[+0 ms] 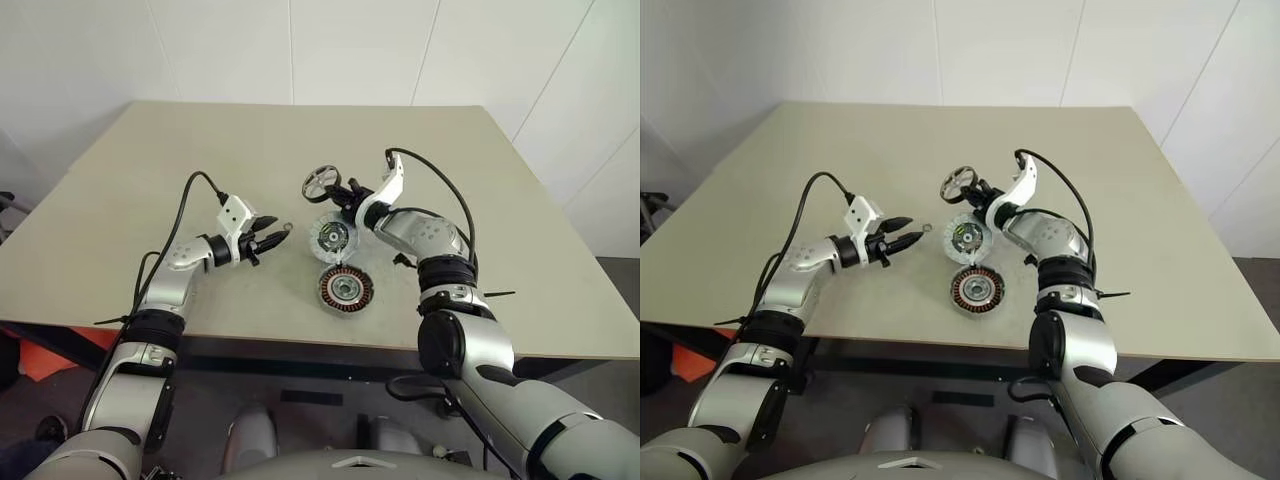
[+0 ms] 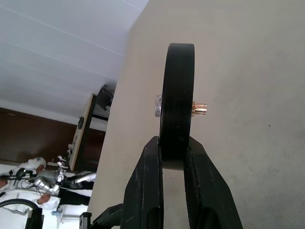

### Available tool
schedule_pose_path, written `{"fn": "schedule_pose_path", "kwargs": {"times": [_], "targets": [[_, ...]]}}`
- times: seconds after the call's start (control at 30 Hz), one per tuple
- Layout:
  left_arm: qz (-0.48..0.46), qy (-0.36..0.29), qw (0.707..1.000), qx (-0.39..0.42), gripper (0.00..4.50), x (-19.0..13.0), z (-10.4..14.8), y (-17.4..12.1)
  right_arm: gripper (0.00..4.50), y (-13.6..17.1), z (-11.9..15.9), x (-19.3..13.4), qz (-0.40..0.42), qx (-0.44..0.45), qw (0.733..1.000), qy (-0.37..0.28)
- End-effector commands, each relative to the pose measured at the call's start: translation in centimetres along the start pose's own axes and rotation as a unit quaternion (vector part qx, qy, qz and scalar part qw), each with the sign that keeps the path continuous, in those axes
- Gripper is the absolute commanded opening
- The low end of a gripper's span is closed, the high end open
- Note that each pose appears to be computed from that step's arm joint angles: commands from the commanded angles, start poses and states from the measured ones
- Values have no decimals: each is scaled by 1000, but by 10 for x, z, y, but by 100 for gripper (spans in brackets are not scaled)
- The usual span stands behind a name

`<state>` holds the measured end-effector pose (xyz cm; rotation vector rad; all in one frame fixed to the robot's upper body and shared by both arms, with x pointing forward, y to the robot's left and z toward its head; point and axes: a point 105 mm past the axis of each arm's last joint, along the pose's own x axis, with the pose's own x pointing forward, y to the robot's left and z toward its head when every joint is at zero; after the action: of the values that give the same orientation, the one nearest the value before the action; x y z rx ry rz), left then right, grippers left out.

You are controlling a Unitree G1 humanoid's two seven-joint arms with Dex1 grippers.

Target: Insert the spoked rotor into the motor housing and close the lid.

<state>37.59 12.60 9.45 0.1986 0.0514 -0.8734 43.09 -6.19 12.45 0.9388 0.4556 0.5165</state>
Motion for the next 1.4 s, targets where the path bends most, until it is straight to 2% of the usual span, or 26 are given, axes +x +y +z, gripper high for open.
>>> {"fn": "schedule_pose_path", "kwargs": {"times": [0.03,0.2,0.73,0.87,0.97,1.03,1.07,1.1,1.2,1.23,1.33,1.4], "targets": [[6,-20,999,28,214,-1,16,4,63,19,14,2,28,-20,999,-17],[5,-20,999,28,214,-1,16,4,233,27,21,-1,42,-50,997,-31],[-6,-18,999,27,214,4,16,1,233,36,43,-14,51,-129,987,-82],[-10,-20,999,26,214,6,17,-1,233,40,61,-29,41,-232,964,-120],[-15,-22,999,24,214,9,17,-4,233,46,79,-53,28,-368,917,-149],[-17,-23,999,23,214,10,17,-5,233,51,84,-68,34,-431,890,-144],[-22,-22,999,19,214,11,16,-7,233,59,83,-79,52,-479,867,-127],[-26,-22,999,18,214,12,16,-8,233,65,79,-89,66,-526,841,-107],[-34,-21,999,17,214,16,16,-11,233,72,59,-111,93,-666,740,-11],[-36,-21,999,17,214,17,16,-12,233,70,55,-114,97,-686,721,11],[-43,-23,999,19,214,23,17,-14,233,66,27,-128,134,-760,622,133],[-48,-25,998,20,214,27,18,-16,233,67,9,-130,169,-781,569,196]]}}
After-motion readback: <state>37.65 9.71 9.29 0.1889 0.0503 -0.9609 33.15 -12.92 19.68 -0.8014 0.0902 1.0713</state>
